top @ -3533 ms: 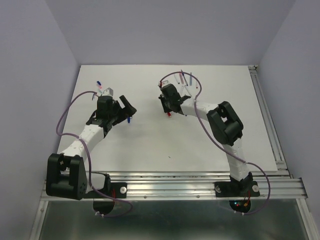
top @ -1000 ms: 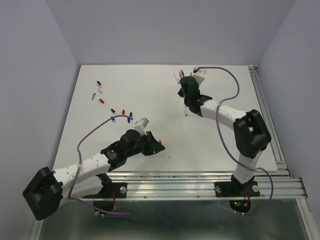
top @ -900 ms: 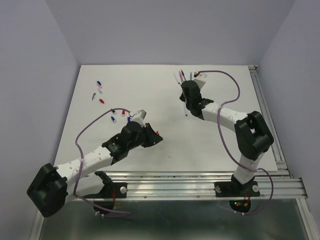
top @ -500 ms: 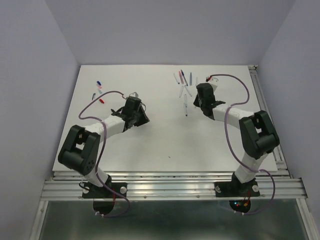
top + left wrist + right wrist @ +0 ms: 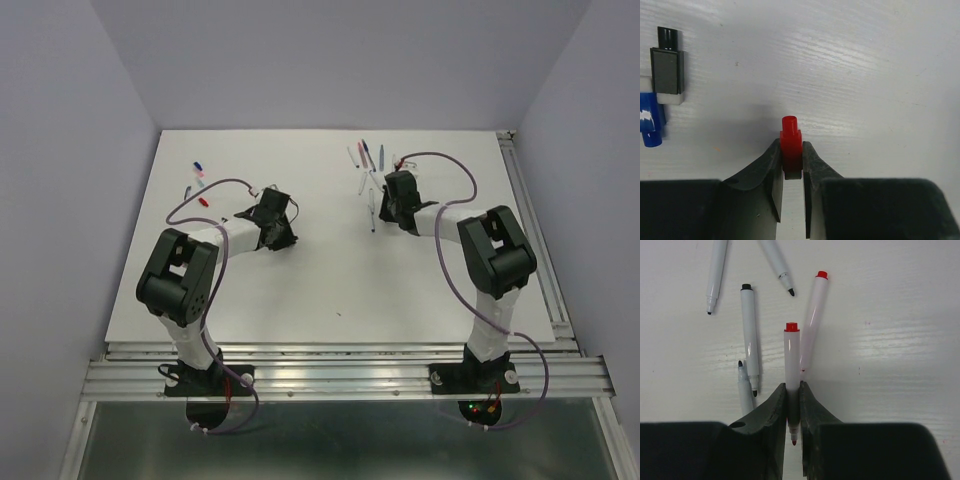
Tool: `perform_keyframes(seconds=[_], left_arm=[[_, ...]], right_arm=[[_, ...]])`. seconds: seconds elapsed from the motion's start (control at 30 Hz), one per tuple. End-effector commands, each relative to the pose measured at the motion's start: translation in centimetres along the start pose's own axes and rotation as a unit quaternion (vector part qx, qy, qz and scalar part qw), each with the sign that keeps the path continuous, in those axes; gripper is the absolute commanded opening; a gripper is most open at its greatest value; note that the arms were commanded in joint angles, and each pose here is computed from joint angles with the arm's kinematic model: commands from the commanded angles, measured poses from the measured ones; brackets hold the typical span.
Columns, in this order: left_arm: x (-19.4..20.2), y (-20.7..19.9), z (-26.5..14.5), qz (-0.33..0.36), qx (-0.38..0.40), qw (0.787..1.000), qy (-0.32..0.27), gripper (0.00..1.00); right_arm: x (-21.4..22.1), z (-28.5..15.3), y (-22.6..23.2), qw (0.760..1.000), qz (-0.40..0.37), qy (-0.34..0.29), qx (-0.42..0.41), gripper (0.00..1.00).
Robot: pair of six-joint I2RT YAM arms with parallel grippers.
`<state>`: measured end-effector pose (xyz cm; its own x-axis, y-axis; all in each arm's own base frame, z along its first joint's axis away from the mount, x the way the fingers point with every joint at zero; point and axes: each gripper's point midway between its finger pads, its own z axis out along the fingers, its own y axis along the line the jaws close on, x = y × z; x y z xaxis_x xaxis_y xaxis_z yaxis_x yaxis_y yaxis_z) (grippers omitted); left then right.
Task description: Open the pen caps
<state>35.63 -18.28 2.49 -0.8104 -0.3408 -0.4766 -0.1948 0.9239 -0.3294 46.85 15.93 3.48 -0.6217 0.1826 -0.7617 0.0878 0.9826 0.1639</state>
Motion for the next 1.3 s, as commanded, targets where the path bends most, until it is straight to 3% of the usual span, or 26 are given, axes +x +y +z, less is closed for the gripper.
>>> perform_keyframes(seconds=[0.0, 0.07, 0.23, 0.3, 0.37, 0.53, 0.73, 0.8, 0.83, 0.87, 0.97, 1.13, 1.27], left_arm=[[-1.0, 0.9, -0.4, 0.006, -0.027, 1.000, -0.010, 0.26], [-1.0, 0.9, -0.5, 0.008, -0.028, 1.000, -0.010, 0.36], [-0.9, 0.5, -0.7, 0.011, -0.017, 1.000, -0.005, 0.48], [-1.0, 0.3, -1.0, 0.013, -0.012, 1.000, -0.006, 0.59], [-1.2, -0.1, -1.3, 0.013, -0.003, 1.000, -0.009, 0.61], [-1.9, -1.3, -3.1, 0.016, 0.028, 0.999, -0.021, 0.64], [-3.5, -2.4, -8.1, 0.015, 0.075, 0.995, -0.071, 0.81], [-4.1, -2.1, -10.5, 0.005, 0.083, 0.992, -0.098, 0.90], [-4.6, -1.4, -11.2, -0.008, 0.069, 0.991, -0.116, 0.94], [-5.3, -1.3, -12.9, -0.017, 0.073, 0.987, -0.139, 0.99], [-6.0, 0.7, -15.2, -0.046, 0.040, 0.983, -0.176, 0.99], [-7.8, 3.9, -22.5, -0.123, 0.029, 0.950, -0.284, 0.99], [-7.9, 5.8, -25.3, -0.155, 0.030, 0.930, -0.331, 0.99]], right_arm=[[-1.7, 0.7, 1.0, 1.000, -0.002, -0.014, -0.017, 0.17], [-1.5, 0.7, 1.2, 1.000, 0.000, -0.012, -0.020, 0.21], [-1.6, 0.4, 1.4, 1.000, 0.007, -0.009, -0.022, 0.27], [-1.8, 0.2, 1.4, 1.000, 0.008, -0.008, -0.023, 0.34], [-2.1, -0.3, 1.5, 1.000, 0.011, -0.011, -0.025, 0.40], [-3.3, -2.3, 1.6, 0.999, 0.018, -0.017, -0.032, 0.41], [-5.0, -7.9, 1.3, 0.996, 0.047, -0.042, -0.056, 0.47], [-5.6, -10.7, 1.2, 0.994, 0.063, -0.058, -0.075, 0.53], [-5.1, -11.7, 0.7, 0.994, 0.066, -0.053, -0.073, 0.67], [-5.2, -13.5, 0.3, 0.992, 0.075, -0.063, -0.078, 0.75], [-4.8, -16.0, -1.2, 0.990, 0.096, -0.073, -0.066, 1.00], [-5.0, -21.2, -5.5, 0.982, 0.140, -0.128, -0.011, 1.00], [-4.5, -23.3, -7.4, 0.971, 0.181, -0.153, 0.007, 1.00]])
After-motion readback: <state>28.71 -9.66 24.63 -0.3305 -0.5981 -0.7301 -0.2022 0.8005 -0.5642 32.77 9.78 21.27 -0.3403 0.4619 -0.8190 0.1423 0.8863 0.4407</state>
